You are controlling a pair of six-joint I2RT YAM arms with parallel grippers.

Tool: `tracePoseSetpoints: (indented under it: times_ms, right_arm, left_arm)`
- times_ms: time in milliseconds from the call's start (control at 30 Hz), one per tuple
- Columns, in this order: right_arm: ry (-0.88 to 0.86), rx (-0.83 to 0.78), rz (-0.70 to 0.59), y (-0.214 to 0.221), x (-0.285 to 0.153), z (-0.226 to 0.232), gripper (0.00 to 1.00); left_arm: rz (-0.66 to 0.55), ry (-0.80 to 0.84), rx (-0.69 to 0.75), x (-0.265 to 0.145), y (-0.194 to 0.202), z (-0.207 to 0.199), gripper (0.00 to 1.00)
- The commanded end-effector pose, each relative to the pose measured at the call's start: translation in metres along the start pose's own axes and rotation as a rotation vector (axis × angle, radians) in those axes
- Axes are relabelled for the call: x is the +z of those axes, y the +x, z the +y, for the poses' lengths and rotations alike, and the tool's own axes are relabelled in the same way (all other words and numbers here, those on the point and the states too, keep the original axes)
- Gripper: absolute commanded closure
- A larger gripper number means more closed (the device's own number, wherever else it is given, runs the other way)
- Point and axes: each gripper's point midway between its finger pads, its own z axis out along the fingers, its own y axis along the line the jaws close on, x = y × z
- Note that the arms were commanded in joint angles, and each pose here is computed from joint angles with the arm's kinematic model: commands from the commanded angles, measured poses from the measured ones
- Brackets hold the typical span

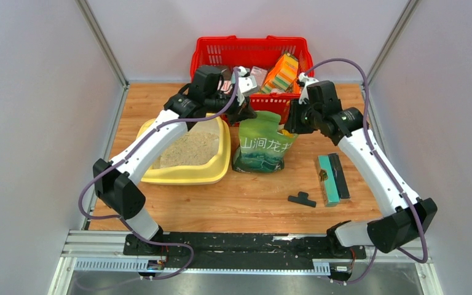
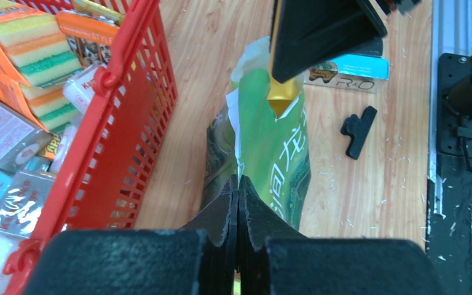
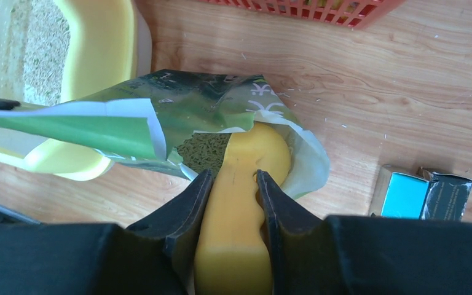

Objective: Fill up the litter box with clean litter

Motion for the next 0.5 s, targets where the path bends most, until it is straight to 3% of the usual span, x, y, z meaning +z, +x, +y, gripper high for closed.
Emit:
tracePoseSetpoints:
  times_ms: [0, 300, 467]
  right_arm:
    - [0.014, 0.002, -0.150, -0.018, -0.003, -0.005, 1.00]
    - [0.066, -0.072, 0.027, 0.065, 0.038, -0.037, 1.00]
    - [0.037, -0.033, 0.151, 0.102, 0.058, -0.042, 1.00]
  left_arm:
    - [-0.195, -0.034, 0.158, -0.012, -0.075, 0.010, 1.00]
    - [-0.188, -0.012, 0.145, -0.010, -0.069, 0.005, 1.00]
    - [-0.190, -0.001, 0.130, -0.008, -0.068, 0.004, 1.00]
